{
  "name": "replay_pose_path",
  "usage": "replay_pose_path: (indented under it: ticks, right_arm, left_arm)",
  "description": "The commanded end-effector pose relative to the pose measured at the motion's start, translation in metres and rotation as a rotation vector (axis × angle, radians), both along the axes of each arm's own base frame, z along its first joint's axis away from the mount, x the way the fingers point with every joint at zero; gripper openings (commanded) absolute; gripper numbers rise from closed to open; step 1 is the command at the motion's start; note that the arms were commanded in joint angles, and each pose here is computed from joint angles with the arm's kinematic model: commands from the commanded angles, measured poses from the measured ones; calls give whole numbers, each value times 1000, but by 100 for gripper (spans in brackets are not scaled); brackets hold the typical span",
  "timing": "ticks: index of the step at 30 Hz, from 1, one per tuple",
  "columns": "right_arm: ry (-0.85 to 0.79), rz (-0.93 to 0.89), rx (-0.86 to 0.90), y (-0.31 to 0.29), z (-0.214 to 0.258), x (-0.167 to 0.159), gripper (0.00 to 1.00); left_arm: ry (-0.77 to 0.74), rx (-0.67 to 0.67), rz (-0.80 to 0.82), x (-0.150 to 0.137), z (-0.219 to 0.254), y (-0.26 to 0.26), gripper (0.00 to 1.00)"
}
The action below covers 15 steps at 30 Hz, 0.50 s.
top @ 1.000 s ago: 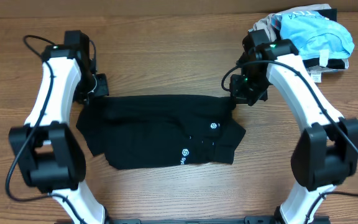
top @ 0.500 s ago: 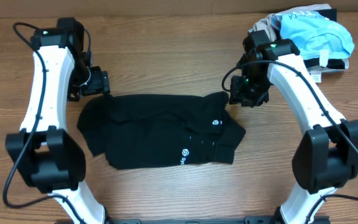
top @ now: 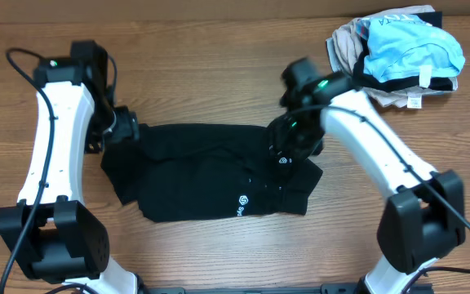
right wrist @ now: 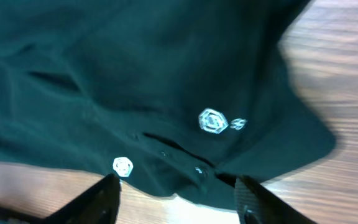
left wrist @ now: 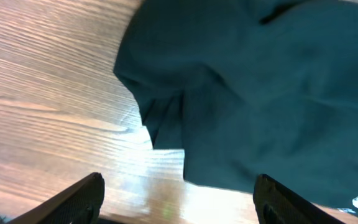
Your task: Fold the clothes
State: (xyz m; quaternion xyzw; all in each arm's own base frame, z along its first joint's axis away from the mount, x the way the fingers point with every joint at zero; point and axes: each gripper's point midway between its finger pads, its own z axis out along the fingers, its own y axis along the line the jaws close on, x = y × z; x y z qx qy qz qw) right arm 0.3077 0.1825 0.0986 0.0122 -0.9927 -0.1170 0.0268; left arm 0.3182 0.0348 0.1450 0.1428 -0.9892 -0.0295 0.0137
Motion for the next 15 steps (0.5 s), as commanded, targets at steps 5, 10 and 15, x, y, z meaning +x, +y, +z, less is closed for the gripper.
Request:
replay_pose_path:
  ticks: [5,10,15]
  right_arm:
    - [51,-179,-60,-9,-48,-21,64]
    - [39,-197,-36,-8,-71,-23,62]
    - [19,-195,-9,-4,-78,-19,58]
  left_arm:
    - [-1,10,60,-8,-27,7,78]
    - [-44,6,62,3,-27,7,79]
    - [-49,7,62,4,-27,7,80]
